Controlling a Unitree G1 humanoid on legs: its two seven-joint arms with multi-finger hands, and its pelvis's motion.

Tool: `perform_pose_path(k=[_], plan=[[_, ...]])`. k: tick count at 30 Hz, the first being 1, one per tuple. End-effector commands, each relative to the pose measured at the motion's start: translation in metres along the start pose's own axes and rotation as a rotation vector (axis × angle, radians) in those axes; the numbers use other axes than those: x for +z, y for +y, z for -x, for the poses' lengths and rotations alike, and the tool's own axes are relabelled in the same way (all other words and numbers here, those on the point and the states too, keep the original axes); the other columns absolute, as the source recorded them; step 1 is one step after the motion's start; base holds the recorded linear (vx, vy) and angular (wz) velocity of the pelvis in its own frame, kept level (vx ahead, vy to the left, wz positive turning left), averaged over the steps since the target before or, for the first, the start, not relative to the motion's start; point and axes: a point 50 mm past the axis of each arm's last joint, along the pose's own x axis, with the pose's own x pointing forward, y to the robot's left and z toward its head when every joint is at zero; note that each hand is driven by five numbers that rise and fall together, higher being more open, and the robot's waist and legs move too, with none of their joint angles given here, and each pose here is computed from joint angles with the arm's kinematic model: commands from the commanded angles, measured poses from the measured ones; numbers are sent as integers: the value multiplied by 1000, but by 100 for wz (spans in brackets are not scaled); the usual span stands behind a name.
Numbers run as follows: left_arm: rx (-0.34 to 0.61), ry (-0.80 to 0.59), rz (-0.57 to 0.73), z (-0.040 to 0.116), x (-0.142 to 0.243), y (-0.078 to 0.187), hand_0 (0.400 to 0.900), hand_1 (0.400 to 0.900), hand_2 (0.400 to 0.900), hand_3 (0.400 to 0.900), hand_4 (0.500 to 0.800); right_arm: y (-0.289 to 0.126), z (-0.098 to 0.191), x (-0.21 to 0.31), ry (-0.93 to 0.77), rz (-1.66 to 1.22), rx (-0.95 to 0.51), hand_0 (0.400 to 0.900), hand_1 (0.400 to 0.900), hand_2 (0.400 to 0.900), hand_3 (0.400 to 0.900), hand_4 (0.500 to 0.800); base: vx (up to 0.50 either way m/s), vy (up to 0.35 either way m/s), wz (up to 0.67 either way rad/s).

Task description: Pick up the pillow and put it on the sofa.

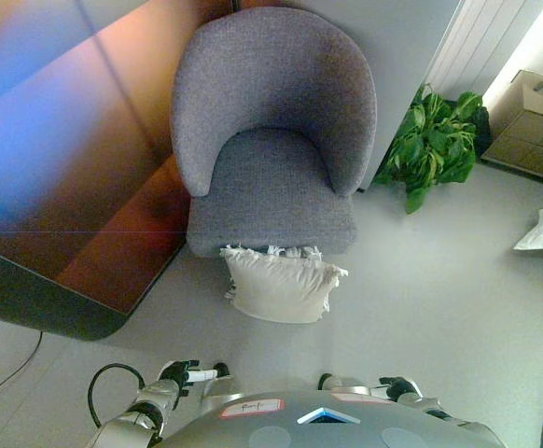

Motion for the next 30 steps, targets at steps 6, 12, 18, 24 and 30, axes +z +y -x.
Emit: perform_pose_path(k=[6,12,18,24,30], plan=[[80,-117,184,0,27,13,900,900,900,900,800,-21,-1,30,-66,22,-64,900,900,900,900,800,36,-150,-16],[87,-149,294,1,20,18,900,900,900,900,800,-26,-3,4,-7,-10,-57,900,900,900,900,800,340,80,20],[104,-129,269,1,12,11,900,900,900,900,800,-25,-3,0,-7,-44,-51,900,900,900,900,800,346,176,12],[181,-175,271,3,29,35,900,900,900,900,800,-23,-1,30,-146,-15,-33,900,900,900,900,800,448,232,-3],[168,-158,217,4,27,42,900,900,900,900,800,-31,0,45,-162,-84,-46,900,900,900,900,800,361,184,8]])
